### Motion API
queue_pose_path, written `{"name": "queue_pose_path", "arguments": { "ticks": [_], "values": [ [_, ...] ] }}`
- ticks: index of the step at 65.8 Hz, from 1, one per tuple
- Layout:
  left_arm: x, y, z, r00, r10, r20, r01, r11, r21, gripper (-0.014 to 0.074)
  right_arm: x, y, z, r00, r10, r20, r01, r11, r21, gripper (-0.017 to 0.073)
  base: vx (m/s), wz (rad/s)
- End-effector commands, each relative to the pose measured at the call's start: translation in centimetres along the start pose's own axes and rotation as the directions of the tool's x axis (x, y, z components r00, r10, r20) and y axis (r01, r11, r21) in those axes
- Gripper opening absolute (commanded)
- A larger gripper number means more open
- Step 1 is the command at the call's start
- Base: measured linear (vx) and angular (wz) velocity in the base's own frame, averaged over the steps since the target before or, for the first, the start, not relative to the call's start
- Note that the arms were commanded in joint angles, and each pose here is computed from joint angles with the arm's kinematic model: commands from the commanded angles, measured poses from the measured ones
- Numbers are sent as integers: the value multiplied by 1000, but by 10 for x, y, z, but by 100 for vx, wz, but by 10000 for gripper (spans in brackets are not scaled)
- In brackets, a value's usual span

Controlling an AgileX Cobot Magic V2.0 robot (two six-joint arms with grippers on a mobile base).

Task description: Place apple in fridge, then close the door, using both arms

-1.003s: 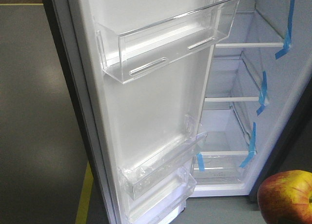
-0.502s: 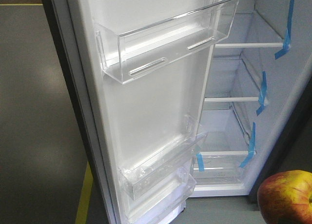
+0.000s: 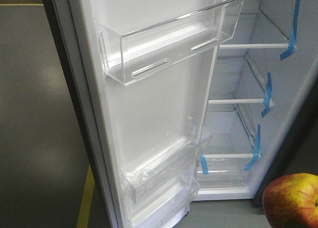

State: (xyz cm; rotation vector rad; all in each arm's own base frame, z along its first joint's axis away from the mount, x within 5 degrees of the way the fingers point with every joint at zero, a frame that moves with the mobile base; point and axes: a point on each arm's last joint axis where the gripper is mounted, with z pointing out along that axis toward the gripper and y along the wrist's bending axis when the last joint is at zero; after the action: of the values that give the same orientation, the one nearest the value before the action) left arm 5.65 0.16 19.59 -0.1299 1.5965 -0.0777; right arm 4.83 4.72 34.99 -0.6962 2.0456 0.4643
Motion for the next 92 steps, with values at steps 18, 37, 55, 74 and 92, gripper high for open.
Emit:
{"name": "queue_pose_path", "arguments": {
  "ticks": [18,37,55,74,92],
  "values": [
    [2,1,0,998,-12,59,11,1000,6,-6,-13,2,-4,995,21,95,-20,1000,-14,365,0,0],
    [2,1,0,998,-12,59,11,1000,6,-6,-34,-6,-6,957,44,286,-59,997,45,365,0,0],
    [2,1,0,998,-12,59,11,1000,6,-6,-97,-22,3,905,40,424,-91,991,99,365,0,0],
    [2,1,0,998,-12,59,11,1000,6,-6,-175,-38,29,919,14,395,-65,991,115,365,0,0],
    [2,1,0,998,-12,59,11,1000,6,-6,-233,-50,51,920,-19,392,-34,991,128,365,0,0]
  ]
}}
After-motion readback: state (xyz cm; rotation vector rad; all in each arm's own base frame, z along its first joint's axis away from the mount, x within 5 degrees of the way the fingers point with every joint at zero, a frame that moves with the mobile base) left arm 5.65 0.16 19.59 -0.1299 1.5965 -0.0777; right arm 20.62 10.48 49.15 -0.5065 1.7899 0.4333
